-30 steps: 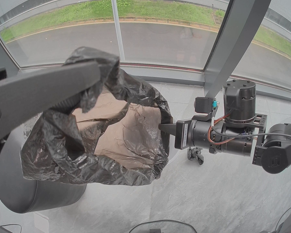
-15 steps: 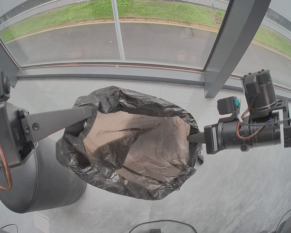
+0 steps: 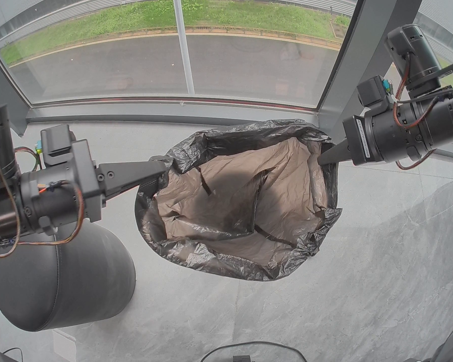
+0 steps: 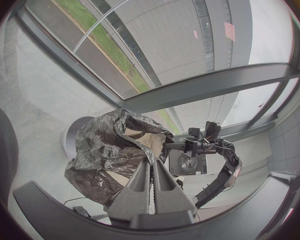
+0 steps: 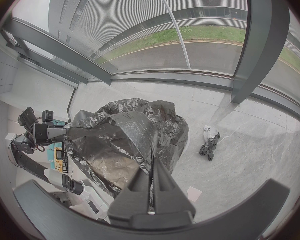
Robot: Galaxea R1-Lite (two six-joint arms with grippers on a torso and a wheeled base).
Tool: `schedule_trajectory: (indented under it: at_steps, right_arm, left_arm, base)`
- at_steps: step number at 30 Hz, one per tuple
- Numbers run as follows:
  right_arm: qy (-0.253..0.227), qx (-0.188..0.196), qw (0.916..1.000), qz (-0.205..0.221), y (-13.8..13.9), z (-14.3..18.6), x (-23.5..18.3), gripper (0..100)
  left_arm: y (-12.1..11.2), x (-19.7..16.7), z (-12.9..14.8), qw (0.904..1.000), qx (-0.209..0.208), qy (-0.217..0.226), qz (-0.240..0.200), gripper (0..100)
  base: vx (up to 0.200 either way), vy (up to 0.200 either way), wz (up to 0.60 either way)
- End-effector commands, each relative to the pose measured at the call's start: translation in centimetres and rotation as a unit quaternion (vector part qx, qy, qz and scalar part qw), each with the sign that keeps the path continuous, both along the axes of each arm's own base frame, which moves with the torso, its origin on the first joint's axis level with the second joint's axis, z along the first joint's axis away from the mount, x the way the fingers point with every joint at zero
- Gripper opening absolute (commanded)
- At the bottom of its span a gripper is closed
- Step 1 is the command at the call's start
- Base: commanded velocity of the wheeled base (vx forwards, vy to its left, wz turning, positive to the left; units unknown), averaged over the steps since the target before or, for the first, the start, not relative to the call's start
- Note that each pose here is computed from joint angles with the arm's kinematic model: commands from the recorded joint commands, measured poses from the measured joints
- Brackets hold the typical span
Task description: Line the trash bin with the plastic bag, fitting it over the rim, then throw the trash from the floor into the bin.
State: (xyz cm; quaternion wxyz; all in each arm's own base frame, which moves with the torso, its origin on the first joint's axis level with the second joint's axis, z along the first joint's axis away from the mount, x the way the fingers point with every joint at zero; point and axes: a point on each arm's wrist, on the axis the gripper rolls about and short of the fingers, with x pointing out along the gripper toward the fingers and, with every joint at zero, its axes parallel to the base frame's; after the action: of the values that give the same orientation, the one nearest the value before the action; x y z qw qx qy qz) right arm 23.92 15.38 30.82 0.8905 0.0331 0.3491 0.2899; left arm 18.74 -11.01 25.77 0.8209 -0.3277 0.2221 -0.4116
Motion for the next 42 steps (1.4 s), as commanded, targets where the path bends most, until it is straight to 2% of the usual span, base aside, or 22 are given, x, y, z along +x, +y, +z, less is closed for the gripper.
schedule_trajectory:
  at_steps: [1,4,14,21,32,38,42]
  right_arm:
    - [0.016,-0.013,0.9997,-0.016,0.3,-0.8,2.6,0]
    - [0.024,-0.015,0.9994,-0.02,0.1,-1.1,2.9,0]
    - [0.054,-0.033,0.9979,-0.017,-0.1,-2.8,2.4,0]
    - [0.062,-0.037,0.9973,-0.009,-0.6,-3.0,0.6,0]
    - [0.096,-0.058,0.9937,0.002,-0.8,-4.9,-1.1,0]
    - [0.123,-0.075,0.9897,0.0,-0.2,-6.9,0.1,0]
    - [0.118,-0.071,0.9904,-0.003,0.4,-8.1,1.5,0]
  left_arm:
    - [-1.2,4.2,-2.2,0.9989,0.005,0.045,0.008,0]
    - [-1.7,4.9,-2.1,0.999,0.004,0.043,0.004,0]
    - [-2.2,4.0,-3.2,0.9979,0.011,0.063,-0.01,0]
    - [-2.1,1.9,-3.0,0.9973,0.004,0.068,-0.029,0]
    - [-1.9,1.1,-6.1,0.992,0.031,0.118,-0.032,0]
    - [-2.6,2.4,-7.4,0.989,0.043,0.138,-0.029,0]
    - [-3.1,3.6,-8.1,0.988,0.047,0.145,-0.024,0]
  base:
    - [0.0,0.0,0.0]
    - [0.0,0.0,0.0]
    - [0.0,0.0,0.0]
    - [0.0,0.0,0.0]
    - [0.0,0.0,0.0]
    - [0.0,0.0,0.0]
    - [0.0,0.0,0.0]
